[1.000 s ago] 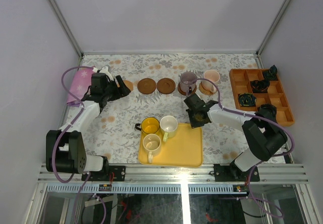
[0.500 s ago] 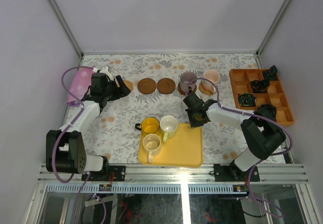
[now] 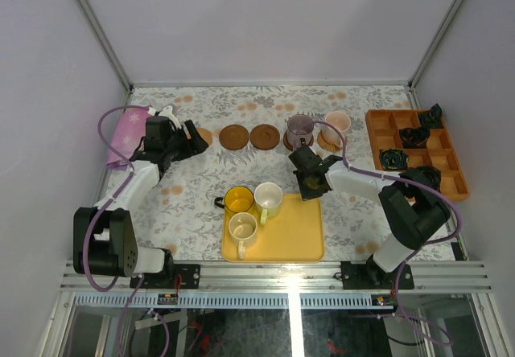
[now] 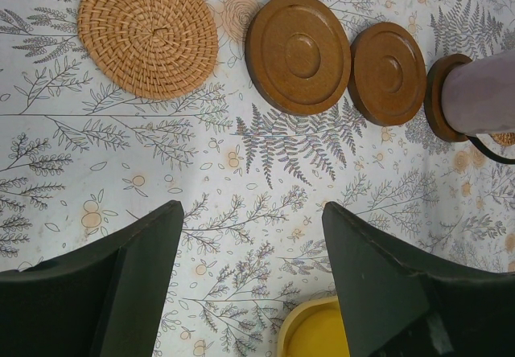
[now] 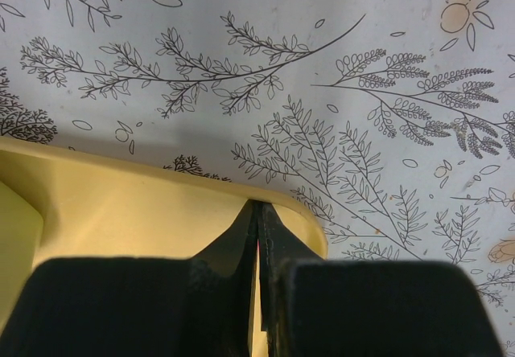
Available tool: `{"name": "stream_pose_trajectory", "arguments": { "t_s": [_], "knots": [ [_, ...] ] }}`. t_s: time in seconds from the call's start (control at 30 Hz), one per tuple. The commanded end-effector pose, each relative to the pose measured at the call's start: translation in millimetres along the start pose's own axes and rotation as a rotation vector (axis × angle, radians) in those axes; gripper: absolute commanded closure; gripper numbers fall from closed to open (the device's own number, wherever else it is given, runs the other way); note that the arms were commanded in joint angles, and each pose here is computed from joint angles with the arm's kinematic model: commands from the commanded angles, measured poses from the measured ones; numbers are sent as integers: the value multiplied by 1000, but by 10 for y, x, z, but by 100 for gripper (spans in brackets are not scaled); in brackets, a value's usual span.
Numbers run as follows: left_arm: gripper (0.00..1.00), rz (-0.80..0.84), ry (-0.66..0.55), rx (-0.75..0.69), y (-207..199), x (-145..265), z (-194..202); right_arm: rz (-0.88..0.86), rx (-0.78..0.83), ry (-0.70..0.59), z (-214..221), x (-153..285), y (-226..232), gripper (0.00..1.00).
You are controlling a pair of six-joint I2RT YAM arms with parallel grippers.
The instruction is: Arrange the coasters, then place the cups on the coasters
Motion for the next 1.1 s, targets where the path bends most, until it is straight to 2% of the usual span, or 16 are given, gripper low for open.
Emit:
{"name": "stream_pose_trajectory", "arguments": {
  "t_s": [0.0,0.27,0.4,0.5,0.6,0.67,0.73,0.77,0.8,0.87,0.93,0.97,1.0,1.03,1.07],
  "knots": [
    [30,17,10,-15,-42,14,7,21,4,-69,-182,73,-12,100],
    [30,29,3,-8,-51,20,14,-22,-1,-109,-166,375,4,100],
    [32,45,-11,-15,-89,78,-5,5,-12,-224,-294,734,-62,98],
    [36,68,-24,-23,-163,166,-34,26,-38,-354,-390,1036,-149,93],
    [36,93,-37,-34,-279,290,-46,35,-78,-500,-474,1293,-218,79],
    [38,129,-45,-48,-401,386,-16,40,-110,-589,-522,1438,-258,60],
    [40,181,-44,-76,-541,491,45,63,-159,-660,-553,1553,-315,26],
    [43,210,-38,-86,-610,541,80,73,-180,-686,-566,1596,-341,5],
    [45,235,-31,-92,-673,593,108,85,-199,-706,-576,1637,-364,0],
    [52,273,-22,-109,-794,692,157,114,-229,-736,-587,1712,-418,1],
    [53,321,-20,-141,-938,812,226,148,-269,-767,-584,1794,-482,1],
    [51,341,-14,-163,-1010,869,266,176,-306,-786,-584,1834,-529,1],
    [40,360,-11,-191,-1090,926,307,206,-349,-800,-572,1863,-578,1],
    [19,377,-12,-222,-1168,982,350,236,-398,-819,-552,1861,-622,1],
    [4,398,-13,-258,-1251,1038,403,250,-425,-833,-524,1840,-645,1]
  ]
}}
Point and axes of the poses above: each gripper's point midway between its finger pads, its own x axis back along the fingers, its own y axis along the line the jaws close on, z = x × y, the point moved 6 cm from there along x, back along the fingers, and after that the axes turned 15 degrees about x, right-handed, at the moved point
